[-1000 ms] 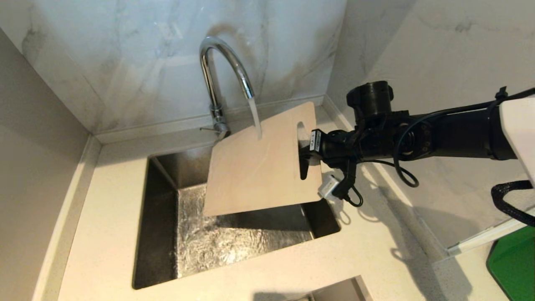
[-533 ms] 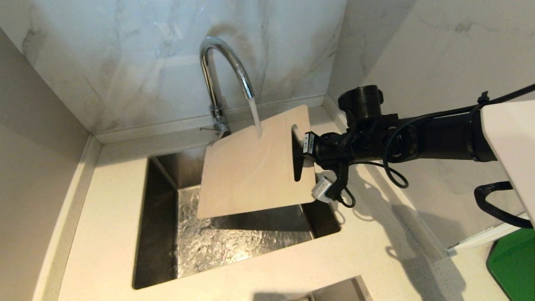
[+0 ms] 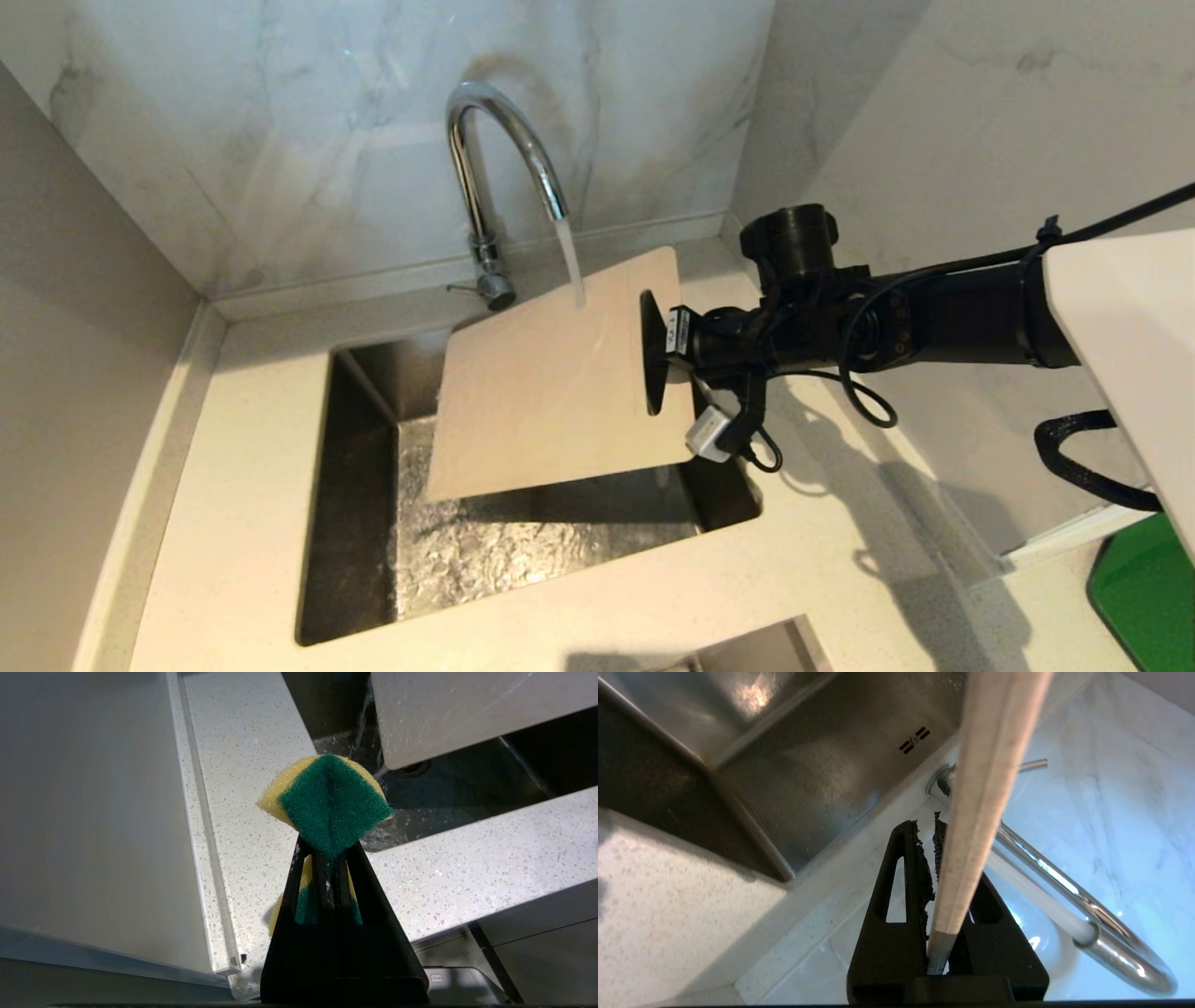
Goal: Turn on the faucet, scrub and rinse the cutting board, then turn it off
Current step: Scrub the cutting board underwater
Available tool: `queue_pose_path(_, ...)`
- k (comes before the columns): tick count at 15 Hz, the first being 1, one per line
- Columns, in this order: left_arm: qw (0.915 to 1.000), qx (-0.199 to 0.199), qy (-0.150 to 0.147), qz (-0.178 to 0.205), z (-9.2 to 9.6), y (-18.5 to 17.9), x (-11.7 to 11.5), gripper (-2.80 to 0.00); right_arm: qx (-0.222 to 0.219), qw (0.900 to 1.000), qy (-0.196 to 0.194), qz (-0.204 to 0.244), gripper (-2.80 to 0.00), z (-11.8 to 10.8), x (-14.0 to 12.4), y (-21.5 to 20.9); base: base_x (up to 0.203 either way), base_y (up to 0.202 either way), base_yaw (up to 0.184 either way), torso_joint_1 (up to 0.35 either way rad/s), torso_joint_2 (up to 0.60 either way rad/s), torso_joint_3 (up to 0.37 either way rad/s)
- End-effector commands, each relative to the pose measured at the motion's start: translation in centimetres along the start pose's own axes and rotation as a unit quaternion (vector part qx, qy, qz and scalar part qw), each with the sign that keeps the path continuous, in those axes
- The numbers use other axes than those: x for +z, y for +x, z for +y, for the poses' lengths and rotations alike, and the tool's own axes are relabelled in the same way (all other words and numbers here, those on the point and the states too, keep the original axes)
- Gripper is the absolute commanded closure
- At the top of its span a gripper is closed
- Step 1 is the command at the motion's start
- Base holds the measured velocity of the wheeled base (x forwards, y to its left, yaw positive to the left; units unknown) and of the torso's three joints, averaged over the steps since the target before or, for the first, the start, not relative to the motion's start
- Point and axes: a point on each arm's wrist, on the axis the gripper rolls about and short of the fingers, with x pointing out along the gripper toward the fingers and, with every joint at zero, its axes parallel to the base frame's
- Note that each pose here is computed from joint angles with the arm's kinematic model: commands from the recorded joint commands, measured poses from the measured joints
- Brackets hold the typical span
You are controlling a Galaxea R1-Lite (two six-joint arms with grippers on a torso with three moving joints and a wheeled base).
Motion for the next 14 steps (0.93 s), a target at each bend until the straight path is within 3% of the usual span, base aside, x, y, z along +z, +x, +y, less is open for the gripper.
queue_pose_path(1,1.0,0.0,0.0,0.001,0.0,0.0,0.0,0.0,-0.003,1.0,-0.007,-0.008,0.0,0.0,0.3,0.6,0.0,0.0,0.0,0.0,0.0,0.0)
queue_pose_path(14,1.0,0.0,0.0,0.0,0.0,0.0,0.0,0.0,-0.006,1.0,0.0,-0.025,0.0,-0.3,1.3,1.4,0.0,0.0,0.0,0.0,0.0,0.0)
